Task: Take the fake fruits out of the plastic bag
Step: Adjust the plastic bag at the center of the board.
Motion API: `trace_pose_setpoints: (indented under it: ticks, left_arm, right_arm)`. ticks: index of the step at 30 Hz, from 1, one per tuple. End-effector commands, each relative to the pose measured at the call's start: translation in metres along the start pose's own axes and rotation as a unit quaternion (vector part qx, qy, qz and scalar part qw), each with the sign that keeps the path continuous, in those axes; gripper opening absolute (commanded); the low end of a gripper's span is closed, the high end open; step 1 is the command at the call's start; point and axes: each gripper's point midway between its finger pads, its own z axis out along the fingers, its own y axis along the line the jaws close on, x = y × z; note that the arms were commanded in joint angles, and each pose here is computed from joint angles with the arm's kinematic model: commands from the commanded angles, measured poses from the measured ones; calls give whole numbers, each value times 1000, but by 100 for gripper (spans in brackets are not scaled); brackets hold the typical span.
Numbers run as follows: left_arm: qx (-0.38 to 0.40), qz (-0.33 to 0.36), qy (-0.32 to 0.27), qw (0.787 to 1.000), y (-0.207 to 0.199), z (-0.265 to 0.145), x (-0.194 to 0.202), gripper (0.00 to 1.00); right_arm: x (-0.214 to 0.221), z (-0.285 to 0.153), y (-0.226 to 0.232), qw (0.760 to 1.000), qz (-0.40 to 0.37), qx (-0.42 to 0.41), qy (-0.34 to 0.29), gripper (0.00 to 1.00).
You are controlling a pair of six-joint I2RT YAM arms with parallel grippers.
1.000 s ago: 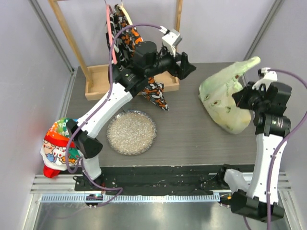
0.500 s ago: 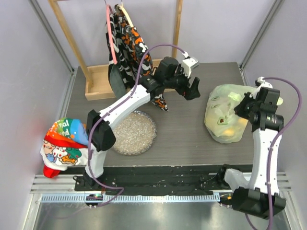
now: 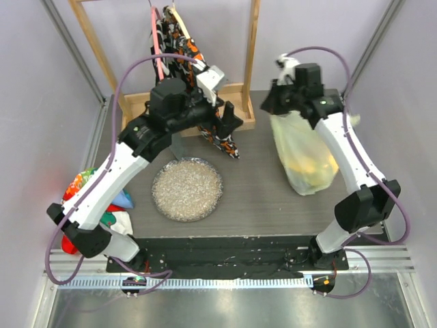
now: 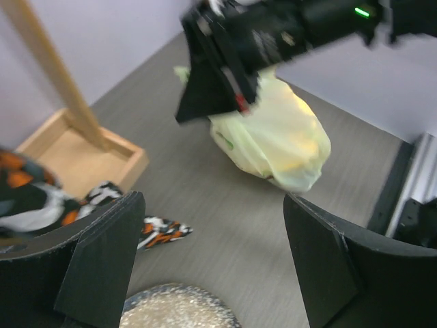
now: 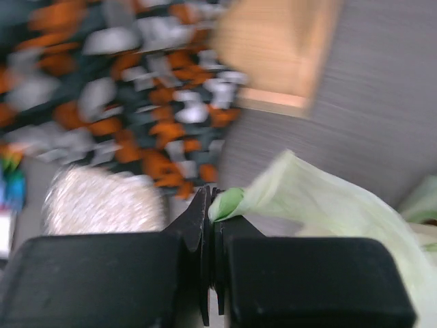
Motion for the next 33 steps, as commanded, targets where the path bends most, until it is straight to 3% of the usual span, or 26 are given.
trace_pose_setpoints:
  ticks: [1, 4, 5, 6, 8, 11, 14, 20, 25, 33]
  left_arm:
    - [-57, -1, 10, 998, 35, -12, 7, 87]
    - [-73, -1, -3, 997, 45, -21, -3, 87]
    - [-76, 2, -7, 997, 46, -23, -6, 86]
    - [-75, 5, -8, 997, 46, -24, -8, 86]
    - [-70, 10, -10, 997, 45, -23, -10, 87]
    - [-66, 10, 0, 998, 48, -12, -2, 86]
    - [-42, 24, 5, 999, 47, 6, 3, 87]
    - [17, -5, 56, 998, 51, 93, 44, 91]
    - [44, -46, 57, 996, 51, 161, 62, 93]
    - [116, -170, 40, 978, 0, 184, 63, 95]
  right_arm:
    - [-19, -41, 131, 976, -158, -142, -52, 1]
    - [17, -62, 153, 967, -183, -177, -15, 1]
    - [41, -58, 143, 971, -167, -170, 18, 1]
    - [46, -76, 139, 972, -167, -164, 12, 1]
    - [87, -74, 103, 980, -151, -116, 59, 1]
    - [122, -85, 49, 990, -82, -57, 100, 1]
    - [147, -97, 14, 990, -64, -6, 124, 1]
    - [172, -131, -22, 990, -20, 74, 118, 1]
    - [161, -145, -37, 990, -15, 106, 95, 1]
    - [156, -159, -36, 990, -25, 107, 86, 1]
